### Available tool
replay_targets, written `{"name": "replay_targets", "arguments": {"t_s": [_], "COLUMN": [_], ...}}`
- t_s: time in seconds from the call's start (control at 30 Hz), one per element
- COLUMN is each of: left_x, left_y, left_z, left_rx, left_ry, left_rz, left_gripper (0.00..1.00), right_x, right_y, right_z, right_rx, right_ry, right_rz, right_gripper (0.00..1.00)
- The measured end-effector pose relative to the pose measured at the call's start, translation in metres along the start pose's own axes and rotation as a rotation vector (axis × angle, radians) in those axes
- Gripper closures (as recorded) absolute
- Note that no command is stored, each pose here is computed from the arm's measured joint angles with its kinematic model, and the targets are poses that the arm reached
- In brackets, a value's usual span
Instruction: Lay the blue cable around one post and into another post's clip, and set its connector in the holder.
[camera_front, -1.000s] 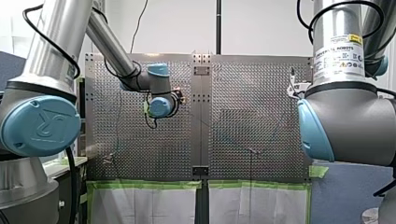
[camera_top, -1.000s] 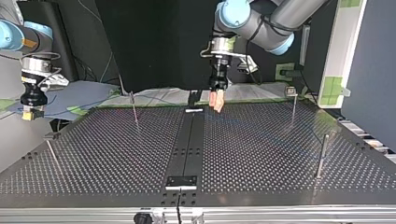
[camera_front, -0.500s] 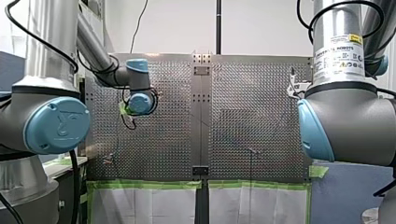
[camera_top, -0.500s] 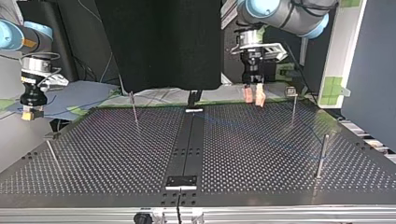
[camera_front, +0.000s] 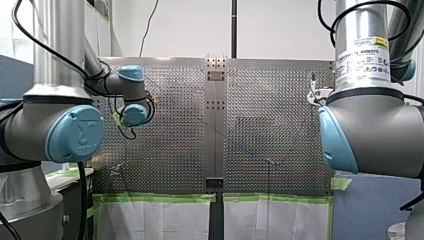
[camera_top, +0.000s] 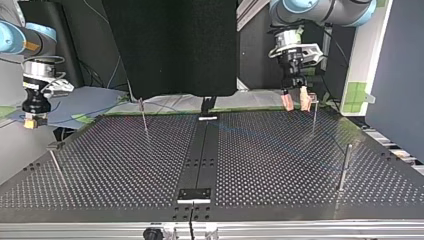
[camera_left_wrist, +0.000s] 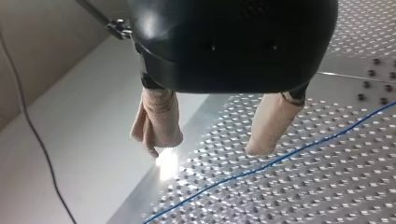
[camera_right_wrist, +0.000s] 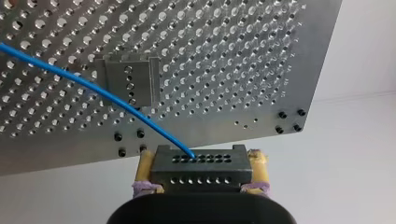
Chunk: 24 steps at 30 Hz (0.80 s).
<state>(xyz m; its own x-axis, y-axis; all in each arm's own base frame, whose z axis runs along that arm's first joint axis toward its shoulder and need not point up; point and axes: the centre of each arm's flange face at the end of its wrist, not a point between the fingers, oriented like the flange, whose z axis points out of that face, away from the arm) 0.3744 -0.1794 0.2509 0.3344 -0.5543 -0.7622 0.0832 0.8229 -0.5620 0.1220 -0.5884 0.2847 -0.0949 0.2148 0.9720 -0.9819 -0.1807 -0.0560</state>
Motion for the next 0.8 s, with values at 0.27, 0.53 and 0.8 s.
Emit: {"name": "replay_targets", "arguments": {"t_s": [0.27,0.53,0.8], "left_x": [-0.008,-0.019,-0.036], "left_y": [0.005,0.031,0.052], "left_z": [0.046,0.089,0.107], "left_rx": [0.046,-0.005,-0.1], "left_ry": [-0.082,-0.146,-0.204], "left_rz": [-0.084,-0.14,-0.194], "left_gripper": [0.0,0.0,0.0], "right_x": [-0.001,-0.001,-0.001], "right_y": [-0.003,-0.003,-0.004], "right_z": [0.0,-0.001,-0.001], "right_rx": [0.005,0.005,0.005], "right_ry": [-0.003,-0.005,-0.006], "right_rz": [-0.001,-0.002,-0.003], "right_gripper": [1.0,1.0,1.0]}}
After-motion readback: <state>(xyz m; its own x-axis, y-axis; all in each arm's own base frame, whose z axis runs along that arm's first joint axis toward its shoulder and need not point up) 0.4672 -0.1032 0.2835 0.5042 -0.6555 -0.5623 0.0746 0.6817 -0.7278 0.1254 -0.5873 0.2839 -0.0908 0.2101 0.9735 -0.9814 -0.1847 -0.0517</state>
